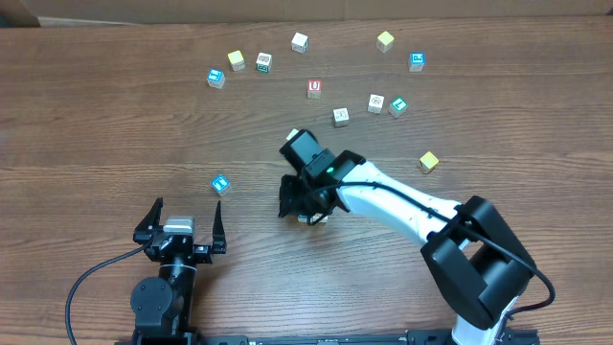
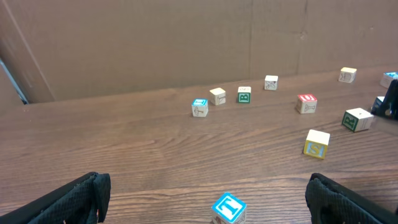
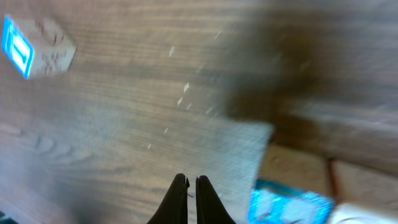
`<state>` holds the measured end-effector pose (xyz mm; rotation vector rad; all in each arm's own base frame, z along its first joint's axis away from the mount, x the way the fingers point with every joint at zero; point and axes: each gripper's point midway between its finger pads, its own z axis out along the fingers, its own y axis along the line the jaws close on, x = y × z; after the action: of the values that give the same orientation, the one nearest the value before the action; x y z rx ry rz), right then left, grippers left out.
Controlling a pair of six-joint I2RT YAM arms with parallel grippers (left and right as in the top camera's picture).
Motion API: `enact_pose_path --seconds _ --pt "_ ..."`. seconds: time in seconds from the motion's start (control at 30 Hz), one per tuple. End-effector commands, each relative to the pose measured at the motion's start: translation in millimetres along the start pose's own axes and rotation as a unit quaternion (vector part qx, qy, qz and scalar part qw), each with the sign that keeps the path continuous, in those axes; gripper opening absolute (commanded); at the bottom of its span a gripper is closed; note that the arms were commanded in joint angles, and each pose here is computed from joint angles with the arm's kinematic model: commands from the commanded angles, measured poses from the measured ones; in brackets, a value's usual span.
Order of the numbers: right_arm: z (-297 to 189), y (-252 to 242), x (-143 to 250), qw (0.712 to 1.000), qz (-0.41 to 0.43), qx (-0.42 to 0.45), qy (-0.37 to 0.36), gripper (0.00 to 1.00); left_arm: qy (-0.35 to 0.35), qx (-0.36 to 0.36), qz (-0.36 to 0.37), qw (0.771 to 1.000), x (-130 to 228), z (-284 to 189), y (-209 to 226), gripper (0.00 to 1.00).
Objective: Form a horizontal line
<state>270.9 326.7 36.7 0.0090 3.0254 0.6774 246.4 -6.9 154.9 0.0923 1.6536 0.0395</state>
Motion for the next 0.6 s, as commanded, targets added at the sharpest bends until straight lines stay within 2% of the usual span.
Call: enact_pose_path --seconds 0.0,0.57 --pt "-4.3 7.4 7.8 1.000 -0.007 -0.003 0.000 0.04 -0.003 -0.005 0.009 1.000 -0.3 -0.4 2.0 0.99" --pt "-5.4 -6.6 15.9 1.000 0.005 0.022 0.019 0.08 -0.003 -0.005 0.009 1.000 -0.3 -0.4 2.0 1.00"
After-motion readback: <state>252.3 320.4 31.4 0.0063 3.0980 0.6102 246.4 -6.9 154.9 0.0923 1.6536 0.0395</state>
